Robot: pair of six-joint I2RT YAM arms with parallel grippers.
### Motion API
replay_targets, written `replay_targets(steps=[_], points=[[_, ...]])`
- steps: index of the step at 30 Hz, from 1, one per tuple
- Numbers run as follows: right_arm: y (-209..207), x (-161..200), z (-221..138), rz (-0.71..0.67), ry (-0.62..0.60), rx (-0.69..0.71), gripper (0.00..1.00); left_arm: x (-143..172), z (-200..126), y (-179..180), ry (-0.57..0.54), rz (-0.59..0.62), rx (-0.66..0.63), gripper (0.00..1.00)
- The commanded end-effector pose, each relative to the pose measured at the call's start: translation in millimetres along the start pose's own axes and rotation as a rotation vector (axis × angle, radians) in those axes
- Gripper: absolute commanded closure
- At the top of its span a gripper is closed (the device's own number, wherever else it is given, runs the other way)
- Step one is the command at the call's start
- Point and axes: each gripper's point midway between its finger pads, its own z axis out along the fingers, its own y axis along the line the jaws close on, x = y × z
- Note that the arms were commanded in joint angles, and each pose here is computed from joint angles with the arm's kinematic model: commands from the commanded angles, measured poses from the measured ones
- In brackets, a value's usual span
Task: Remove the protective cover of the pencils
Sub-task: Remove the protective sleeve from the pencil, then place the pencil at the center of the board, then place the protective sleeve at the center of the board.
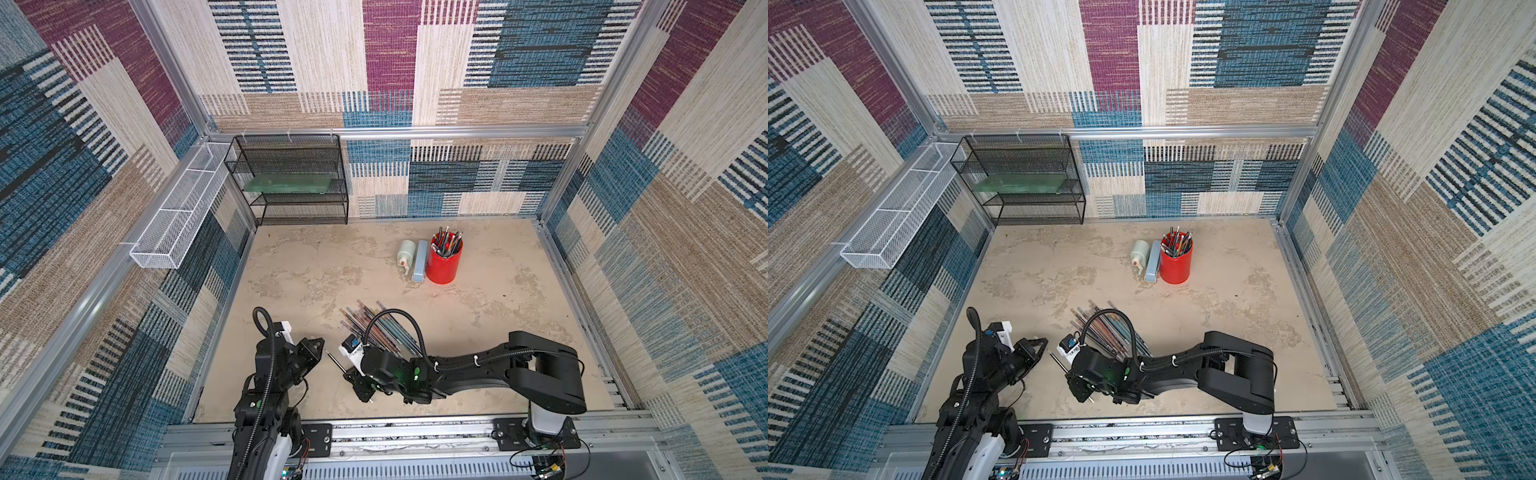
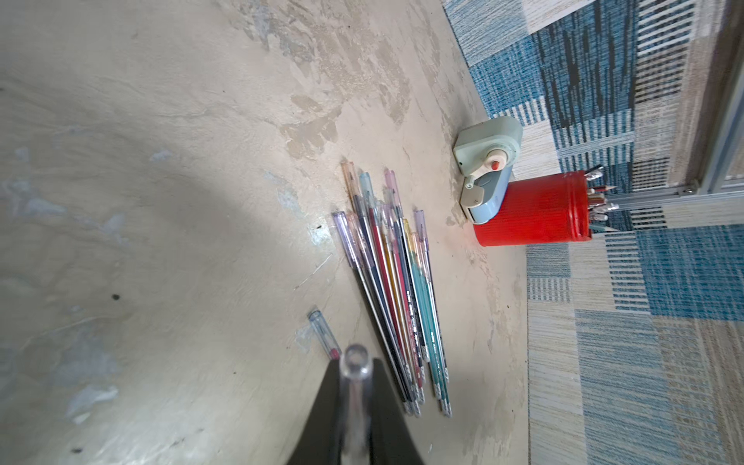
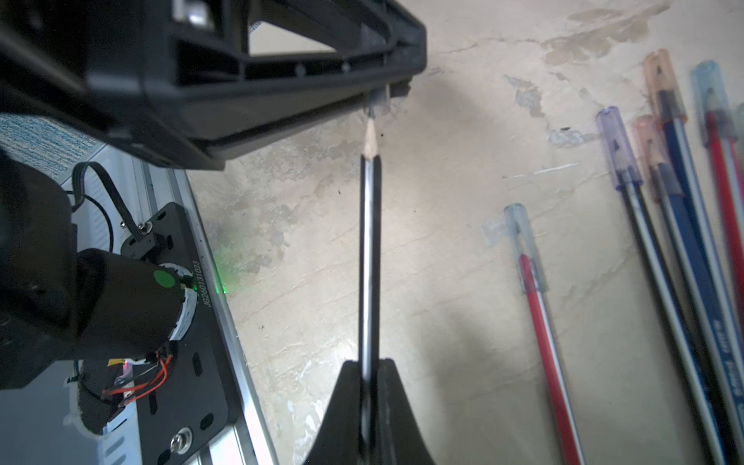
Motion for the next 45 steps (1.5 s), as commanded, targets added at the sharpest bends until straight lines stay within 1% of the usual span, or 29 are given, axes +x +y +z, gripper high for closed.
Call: replay_targets(steps=[1,4,9,12,14,16,19,26,31,35,39,45], points=[[4.6,-11.7,-5.9,0.008,-0.058,-0.015,1.0,-15.1,1.0,-3.2,-0.054,0.003,-0.013,1.0],[-2.4,-7.8,-7.5,0.018,-0.055,0.008,1.0,-21.1,3.2,-0.5,-0.059,0.019,-0.056,1.0],[-7.1,1.2,0.6,0.025,-0.031,0.037,1.0,-23.7,8.7,23.4,-0.049,0.035,-0.196,1.0],[-9.0,6.8,12.4,0.024,0.016,0.064,1.0,-26.7,8.8,34.3,-0.039,0.046,-0.278,1.0],[-10.8,11.7,20.1,0.014,0.05,0.081,1.0,-29.9,10.3,36.8,-0.041,0.043,-0.305,1.0],[-11.6,15.1,28.6,0.009,0.08,0.095,1.0,-36.2,12.1,37.3,-0.06,0.051,-0.319,1.0],[-11.6,17.9,37.2,0.007,0.109,0.105,1.0,-42.4,10.8,46.5,-0.077,0.05,-0.389,1.0],[-13.7,17.4,45.8,0.021,0.14,0.126,1.0,-44.9,24.2,45.2,-0.048,0.032,-0.391,1.0],[-21.8,23.6,53.5,0.039,0.173,0.148,1.0,-50.9,28.0,47.9,-0.032,0.045,-0.443,1.0],[-25.2,27.5,55.1,0.045,0.189,0.166,1.0,-58.0,29.3,53.0,-0.041,0.058,-0.494,1.0],[-32.2,31.8,54.2,0.05,0.195,0.196,0.96,-62.8,39.6,55.2,-0.027,0.071,-0.515,1.0],[-31.4,34.4,54.1,0.06,0.2,0.192,0.87,-68.6,55.5,53.0,0.035,0.087,-0.546,1.0]])
